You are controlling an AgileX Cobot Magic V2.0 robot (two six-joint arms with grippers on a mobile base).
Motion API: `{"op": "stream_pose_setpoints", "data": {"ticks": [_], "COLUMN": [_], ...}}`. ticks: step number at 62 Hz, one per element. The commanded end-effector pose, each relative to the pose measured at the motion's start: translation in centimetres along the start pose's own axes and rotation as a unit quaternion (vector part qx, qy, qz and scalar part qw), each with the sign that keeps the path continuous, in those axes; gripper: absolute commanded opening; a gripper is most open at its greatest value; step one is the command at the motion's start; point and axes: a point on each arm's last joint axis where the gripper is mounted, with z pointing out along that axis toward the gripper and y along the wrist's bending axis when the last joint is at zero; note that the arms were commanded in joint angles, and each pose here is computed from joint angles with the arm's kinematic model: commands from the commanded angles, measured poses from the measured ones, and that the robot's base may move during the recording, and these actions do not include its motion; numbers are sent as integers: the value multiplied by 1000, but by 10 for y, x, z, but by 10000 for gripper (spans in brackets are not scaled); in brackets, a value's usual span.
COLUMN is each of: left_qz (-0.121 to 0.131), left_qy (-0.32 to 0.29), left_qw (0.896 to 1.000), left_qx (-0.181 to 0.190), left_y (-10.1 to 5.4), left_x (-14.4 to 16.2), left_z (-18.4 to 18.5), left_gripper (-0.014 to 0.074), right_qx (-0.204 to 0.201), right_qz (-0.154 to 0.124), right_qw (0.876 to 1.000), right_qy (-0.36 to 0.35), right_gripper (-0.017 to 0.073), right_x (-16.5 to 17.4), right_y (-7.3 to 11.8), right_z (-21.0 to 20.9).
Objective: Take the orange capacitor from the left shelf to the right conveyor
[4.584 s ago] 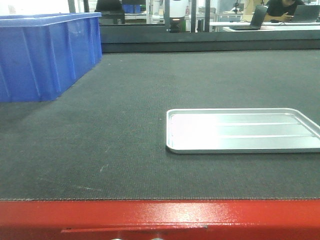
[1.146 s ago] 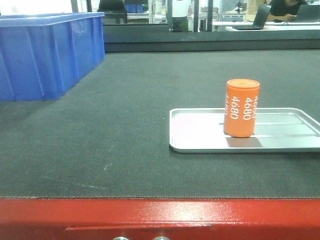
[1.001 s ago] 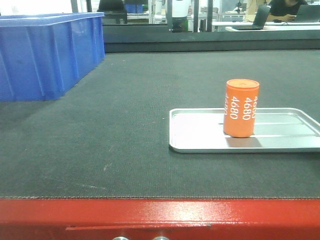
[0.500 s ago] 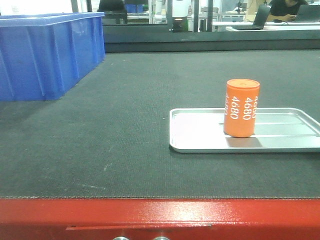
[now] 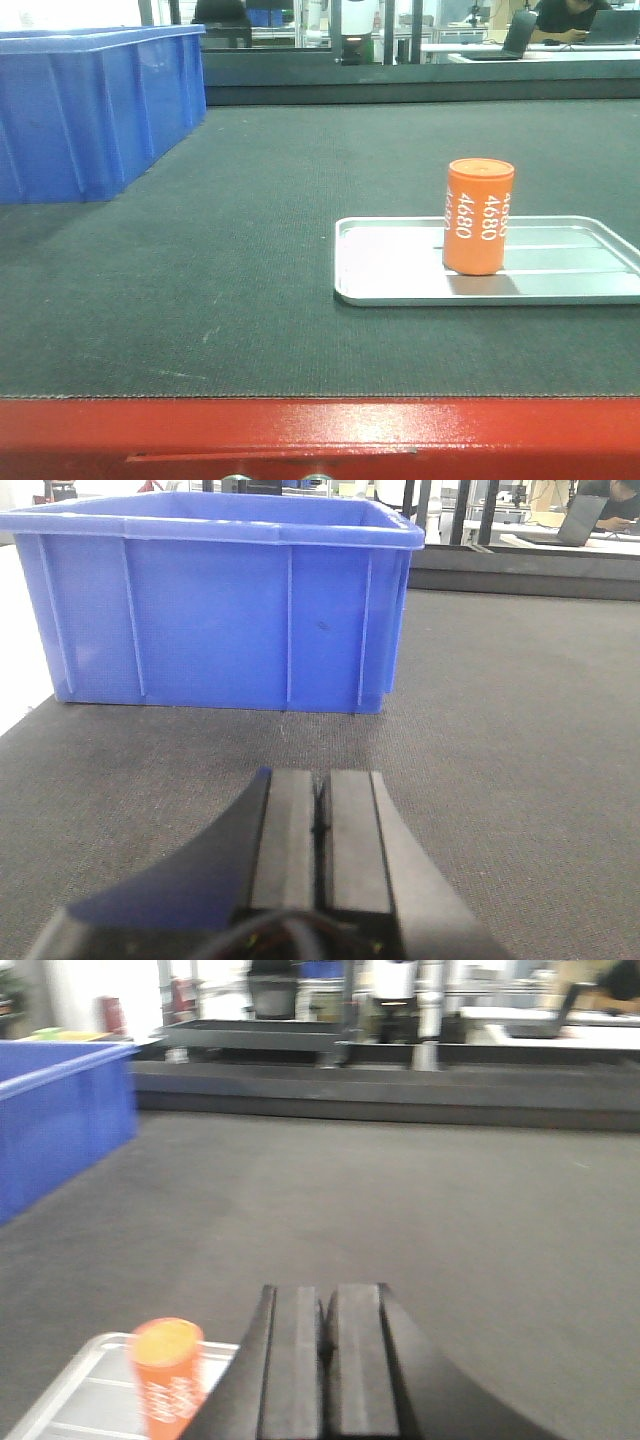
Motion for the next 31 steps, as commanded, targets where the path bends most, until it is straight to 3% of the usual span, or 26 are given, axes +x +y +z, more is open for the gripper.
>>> {"op": "stream_pose_setpoints", "data": {"ticks": [1,20,25,31], "left_qz": [-2,-2,-2,-2], "left_qy": [-50,-50,-49,-49], "left_qw": [999,999,999,999], "left_qx": [0,0,0,0], "left_y": [0,0,0,0], "left_x": [-10,-10,-9,-9], "left_z": [-1,-1,-1,-1], "left_gripper": [-127,-127,-127,-127], "right_qx": [24,60,59,59], "right_qz": [0,11,30,31], "right_qw": [998,997,997,997], "right_qy": [-52,-44,-37,-39], "right_gripper": [37,37,37,37], "right_x": [5,83,91,90], "right_y": [-4,-13,-14,-14], "right_z": [-9,-20,-19,-19]}}
